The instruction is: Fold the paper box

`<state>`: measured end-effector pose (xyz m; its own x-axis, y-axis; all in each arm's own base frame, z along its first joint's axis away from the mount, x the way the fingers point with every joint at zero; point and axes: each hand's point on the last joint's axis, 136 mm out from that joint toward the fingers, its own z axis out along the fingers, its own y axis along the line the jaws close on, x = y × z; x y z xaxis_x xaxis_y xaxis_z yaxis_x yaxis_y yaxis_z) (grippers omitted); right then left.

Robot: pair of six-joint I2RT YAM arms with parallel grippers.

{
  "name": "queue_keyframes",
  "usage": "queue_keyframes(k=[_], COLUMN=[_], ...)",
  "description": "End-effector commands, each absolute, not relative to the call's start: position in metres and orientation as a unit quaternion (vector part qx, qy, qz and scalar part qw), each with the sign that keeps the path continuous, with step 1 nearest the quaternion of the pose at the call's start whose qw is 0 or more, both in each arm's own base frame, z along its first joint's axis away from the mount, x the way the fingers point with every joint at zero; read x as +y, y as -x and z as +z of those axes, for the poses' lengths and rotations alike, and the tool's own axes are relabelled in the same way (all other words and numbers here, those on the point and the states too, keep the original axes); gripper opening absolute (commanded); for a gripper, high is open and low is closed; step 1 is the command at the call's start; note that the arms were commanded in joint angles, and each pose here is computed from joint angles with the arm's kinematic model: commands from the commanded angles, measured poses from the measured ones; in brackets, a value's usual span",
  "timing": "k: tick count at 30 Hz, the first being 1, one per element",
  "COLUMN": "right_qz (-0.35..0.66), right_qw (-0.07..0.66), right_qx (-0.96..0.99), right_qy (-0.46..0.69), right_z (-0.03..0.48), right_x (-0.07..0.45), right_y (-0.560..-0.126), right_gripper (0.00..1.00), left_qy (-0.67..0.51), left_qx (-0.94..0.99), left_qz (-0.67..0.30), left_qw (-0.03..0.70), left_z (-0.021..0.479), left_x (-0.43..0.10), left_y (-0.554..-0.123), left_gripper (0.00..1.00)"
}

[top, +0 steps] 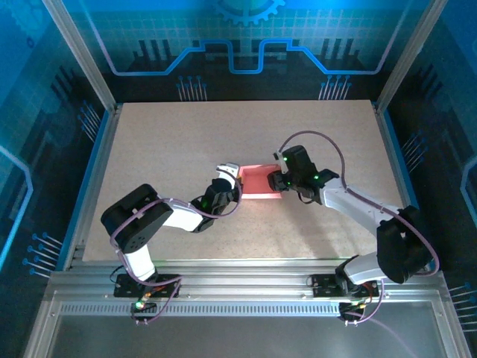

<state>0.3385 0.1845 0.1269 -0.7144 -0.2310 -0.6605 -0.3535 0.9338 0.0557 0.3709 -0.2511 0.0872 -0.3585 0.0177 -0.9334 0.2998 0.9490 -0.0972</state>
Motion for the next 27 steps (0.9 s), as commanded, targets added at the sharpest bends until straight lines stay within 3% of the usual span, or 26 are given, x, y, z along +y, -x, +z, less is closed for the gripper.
queue_keyframes(k=[1, 4, 10, 17, 22, 27], right_qz=[0.081, 0.075, 0.129, 0.141, 0.163, 0.211], right_qw=[0.343, 0.349, 0.425, 0.466, 0.431, 0.475], right_qx=[0.921, 0.919, 0.88, 0.849, 0.831, 0.787], right_qy=[0.166, 0.165, 0.169, 0.203, 0.311, 0.332], right_z=[0.131, 0.133, 0.151, 0.169, 0.162, 0.188], right_x=[0.188, 0.187, 0.176, 0.154, 0.148, 0.126], right_y=[-0.342, -0.341, -0.319, -0.307, -0.308, -0.325], right_gripper=[0.52, 0.54, 0.72, 0.77, 0.83, 0.79], left_qy=[-0.124, -0.125, -0.129, -0.135, -0.139, -0.142], left_qx=[0.824, 0.826, 0.828, 0.829, 0.83, 0.837], left_qz=[-0.121, -0.119, -0.116, -0.113, -0.117, -0.125], left_qw=[0.539, 0.537, 0.534, 0.531, 0.527, 0.513], left_z=[0.077, 0.075, 0.075, 0.077, 0.079, 0.076], left_x=[-0.259, -0.258, -0.259, -0.26, -0.262, -0.265], left_y=[-0.366, -0.366, -0.367, -0.367, -0.367, -0.366], left_gripper=[0.0, 0.0, 0.0, 0.0, 0.0, 0.0])
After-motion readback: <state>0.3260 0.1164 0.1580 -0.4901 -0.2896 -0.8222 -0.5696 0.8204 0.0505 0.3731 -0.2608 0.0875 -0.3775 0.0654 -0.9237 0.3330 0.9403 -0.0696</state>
